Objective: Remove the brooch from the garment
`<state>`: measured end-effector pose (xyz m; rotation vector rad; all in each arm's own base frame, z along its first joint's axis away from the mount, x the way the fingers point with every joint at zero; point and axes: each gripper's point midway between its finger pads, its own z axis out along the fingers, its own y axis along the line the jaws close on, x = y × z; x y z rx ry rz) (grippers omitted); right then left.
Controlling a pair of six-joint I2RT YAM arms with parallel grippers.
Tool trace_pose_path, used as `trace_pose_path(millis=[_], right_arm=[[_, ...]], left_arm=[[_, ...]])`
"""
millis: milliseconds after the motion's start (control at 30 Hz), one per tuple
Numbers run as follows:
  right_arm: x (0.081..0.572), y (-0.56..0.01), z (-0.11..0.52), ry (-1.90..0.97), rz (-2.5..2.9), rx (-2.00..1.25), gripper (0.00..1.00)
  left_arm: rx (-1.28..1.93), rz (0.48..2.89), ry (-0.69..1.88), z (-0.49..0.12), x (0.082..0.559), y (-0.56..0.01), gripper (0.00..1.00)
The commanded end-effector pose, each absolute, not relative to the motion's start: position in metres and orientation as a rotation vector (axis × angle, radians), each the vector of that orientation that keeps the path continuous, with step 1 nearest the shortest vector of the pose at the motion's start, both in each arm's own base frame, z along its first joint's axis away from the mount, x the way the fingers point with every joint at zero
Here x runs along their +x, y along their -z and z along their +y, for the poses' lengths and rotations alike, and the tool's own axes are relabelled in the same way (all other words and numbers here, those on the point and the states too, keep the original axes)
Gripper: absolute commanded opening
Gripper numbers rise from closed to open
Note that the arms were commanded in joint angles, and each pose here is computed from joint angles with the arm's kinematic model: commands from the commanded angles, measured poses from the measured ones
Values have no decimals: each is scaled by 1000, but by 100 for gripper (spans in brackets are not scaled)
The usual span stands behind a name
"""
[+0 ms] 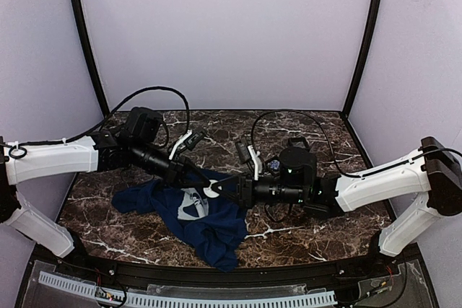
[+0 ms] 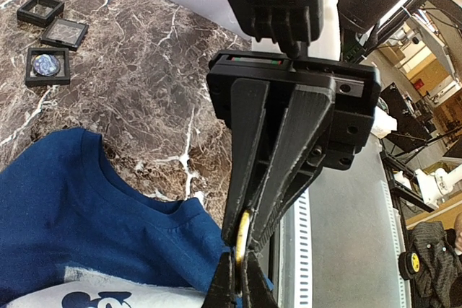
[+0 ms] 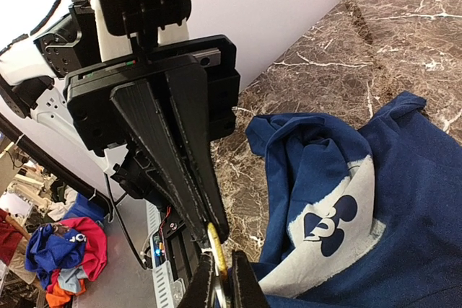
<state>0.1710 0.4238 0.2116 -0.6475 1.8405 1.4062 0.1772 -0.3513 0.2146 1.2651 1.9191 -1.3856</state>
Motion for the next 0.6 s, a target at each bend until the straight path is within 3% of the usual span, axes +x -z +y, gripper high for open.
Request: trace_pose_path(millis=[0, 300, 567], right_arm=[[208, -246, 408, -1355, 1730, -425, 8], [202, -257, 407, -1376, 1703, -461, 18], [194, -260, 400, -1353, 1720, -521, 36]], left_arm=[[1355, 1879, 1503, -353, 149, -223, 1], [1351, 1887, 1477, -352, 151, -222, 1], [1346, 1872, 1458, -351, 152, -226, 1]])
